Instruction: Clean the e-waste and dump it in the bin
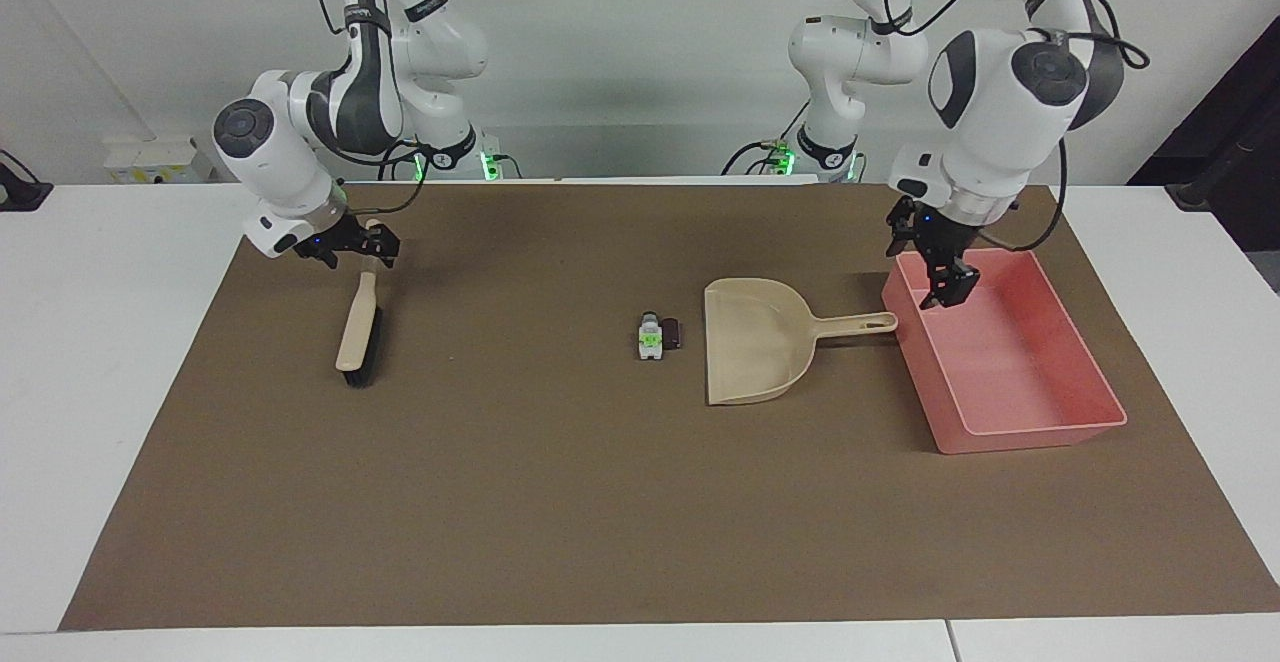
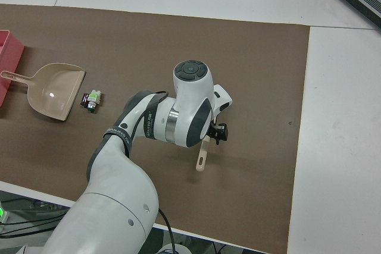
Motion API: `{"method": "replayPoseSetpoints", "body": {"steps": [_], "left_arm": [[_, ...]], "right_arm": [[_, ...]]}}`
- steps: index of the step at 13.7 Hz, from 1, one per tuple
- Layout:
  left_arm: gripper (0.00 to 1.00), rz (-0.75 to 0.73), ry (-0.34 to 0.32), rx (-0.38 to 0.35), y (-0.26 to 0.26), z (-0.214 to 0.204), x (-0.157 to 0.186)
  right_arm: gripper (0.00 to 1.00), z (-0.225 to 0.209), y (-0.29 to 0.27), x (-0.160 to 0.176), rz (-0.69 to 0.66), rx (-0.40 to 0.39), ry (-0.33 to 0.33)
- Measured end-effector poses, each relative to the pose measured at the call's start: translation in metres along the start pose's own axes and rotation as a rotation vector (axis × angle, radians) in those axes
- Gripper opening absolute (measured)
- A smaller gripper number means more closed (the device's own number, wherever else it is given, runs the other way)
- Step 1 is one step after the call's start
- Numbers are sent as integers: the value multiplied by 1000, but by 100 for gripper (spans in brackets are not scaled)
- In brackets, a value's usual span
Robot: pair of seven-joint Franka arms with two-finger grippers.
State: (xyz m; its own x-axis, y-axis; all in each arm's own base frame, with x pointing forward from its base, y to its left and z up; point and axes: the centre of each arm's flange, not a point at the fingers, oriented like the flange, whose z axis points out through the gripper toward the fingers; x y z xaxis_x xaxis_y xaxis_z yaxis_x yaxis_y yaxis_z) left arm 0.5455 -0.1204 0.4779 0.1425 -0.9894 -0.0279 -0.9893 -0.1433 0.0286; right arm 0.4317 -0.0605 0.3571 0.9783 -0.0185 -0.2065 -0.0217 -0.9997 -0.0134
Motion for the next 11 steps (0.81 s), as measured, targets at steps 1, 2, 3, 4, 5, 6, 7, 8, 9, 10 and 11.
{"method": "replayPoseSetpoints", "body": {"steps": [1,2,3,4,5,6,7,8,9,10,11], "left_arm": [[99,27,-11,9,1,19,13],[99,55,-25,19,3,41,23],[98,76,-35,24,6,60,31],[98,88,-40,23,8,78,36],[98,95,-45,15,11,92,38],[97,99,-48,8,13,101,39],[97,99,-52,-1,16,106,38],[97,99,-54,-6,19,112,38],[97,100,-51,-1,23,115,41],[97,101,-45,13,27,119,44],[98,103,-38,25,31,125,45]], "right_arm": [[96,5,0,-2,-1,0,-3],[95,8,0,-2,-5,0,-2],[92,10,-1,-3,-9,1,-7],[89,13,-1,-5,-11,2,-13],[88,16,-1,-6,-13,3,-20],[87,19,-1,-8,-17,3,-25],[83,22,-2,-10,-25,4,-31],[81,24,-2,-11,-39,5,-36],[77,25,-1,-12,-49,6,-37],[77,25,0,-12,-55,7,-35],[70,24,3,-12,-55,7,-29]]}}
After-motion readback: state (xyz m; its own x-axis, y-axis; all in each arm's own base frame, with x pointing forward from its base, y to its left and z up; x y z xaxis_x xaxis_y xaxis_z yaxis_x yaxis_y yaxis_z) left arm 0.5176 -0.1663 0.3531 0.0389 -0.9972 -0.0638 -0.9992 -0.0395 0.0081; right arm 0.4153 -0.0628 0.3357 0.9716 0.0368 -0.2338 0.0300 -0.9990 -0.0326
